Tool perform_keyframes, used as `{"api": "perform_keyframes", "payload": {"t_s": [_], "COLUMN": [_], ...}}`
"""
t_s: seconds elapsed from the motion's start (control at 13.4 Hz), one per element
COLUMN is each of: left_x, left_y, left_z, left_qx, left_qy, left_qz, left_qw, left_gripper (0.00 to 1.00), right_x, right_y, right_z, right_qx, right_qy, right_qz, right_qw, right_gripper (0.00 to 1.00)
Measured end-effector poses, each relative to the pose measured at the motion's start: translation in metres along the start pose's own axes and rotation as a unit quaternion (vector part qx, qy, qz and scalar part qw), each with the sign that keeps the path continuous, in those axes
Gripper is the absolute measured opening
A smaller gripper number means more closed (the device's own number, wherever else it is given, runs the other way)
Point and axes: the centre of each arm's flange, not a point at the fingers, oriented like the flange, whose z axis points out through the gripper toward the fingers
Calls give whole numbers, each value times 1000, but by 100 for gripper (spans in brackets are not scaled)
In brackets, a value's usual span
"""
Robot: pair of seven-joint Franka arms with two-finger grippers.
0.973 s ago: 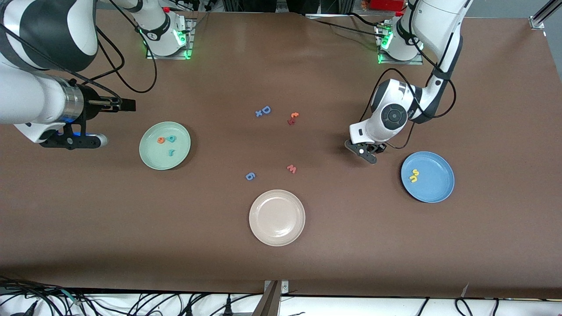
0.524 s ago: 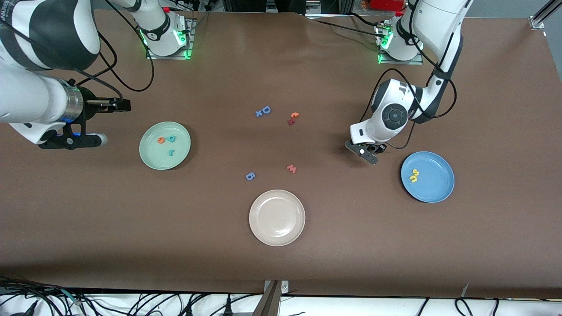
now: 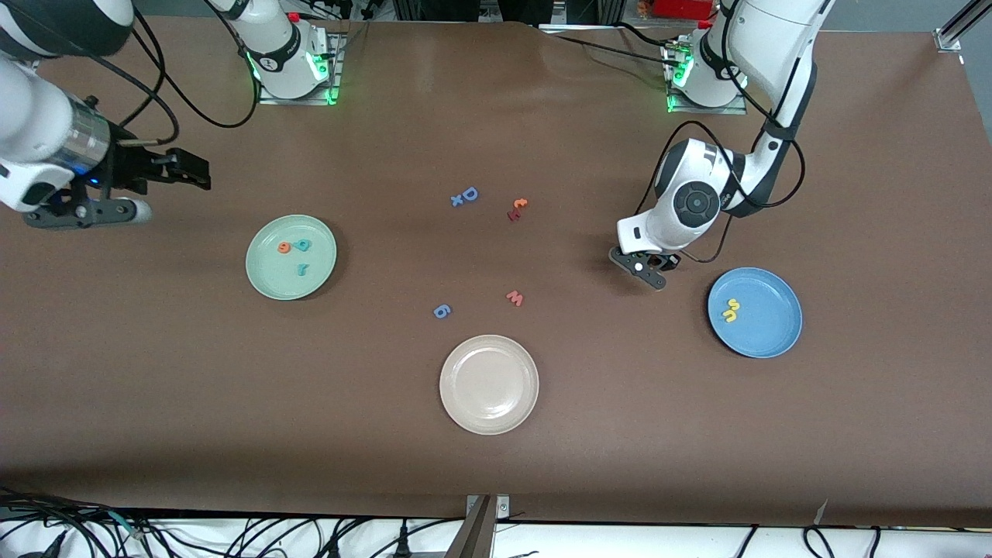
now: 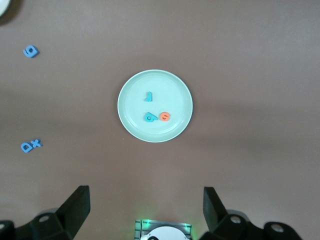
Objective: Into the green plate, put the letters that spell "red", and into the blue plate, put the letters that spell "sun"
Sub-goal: 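Grasp the green u with the left gripper while the right gripper retracts, then carry the green u onto the blue plate and open the left gripper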
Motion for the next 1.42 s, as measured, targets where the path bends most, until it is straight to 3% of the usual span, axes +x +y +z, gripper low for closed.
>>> {"api": "perform_keyframes", "payload": {"t_s": [0.37, 0.52, 0.82, 1.42], "left_x": [0, 0, -1, -23], "left_y": [2, 2, -5, -126], "left_z": [-1, -3, -6, -53], "left_qx": [0, 0, 3, 32], "left_qy": [1, 2, 5, 17], "left_qz": [2, 2, 3, 47], "left_qw": [1000, 1000, 1000, 998], "left_gripper": [34, 30, 28, 28], "right_x": [-13, -13, -17, -14], "right_y": [30, 33, 33, 46], "right_z": [-15, -13, -4, -5], "right_qx": [3, -8, -27, -16], "right_qy": [22, 24, 54, 55], "right_qz": [24, 25, 23, 35], "right_qw": [999, 999, 998, 998], "right_gripper": [100, 100, 100, 100]}}
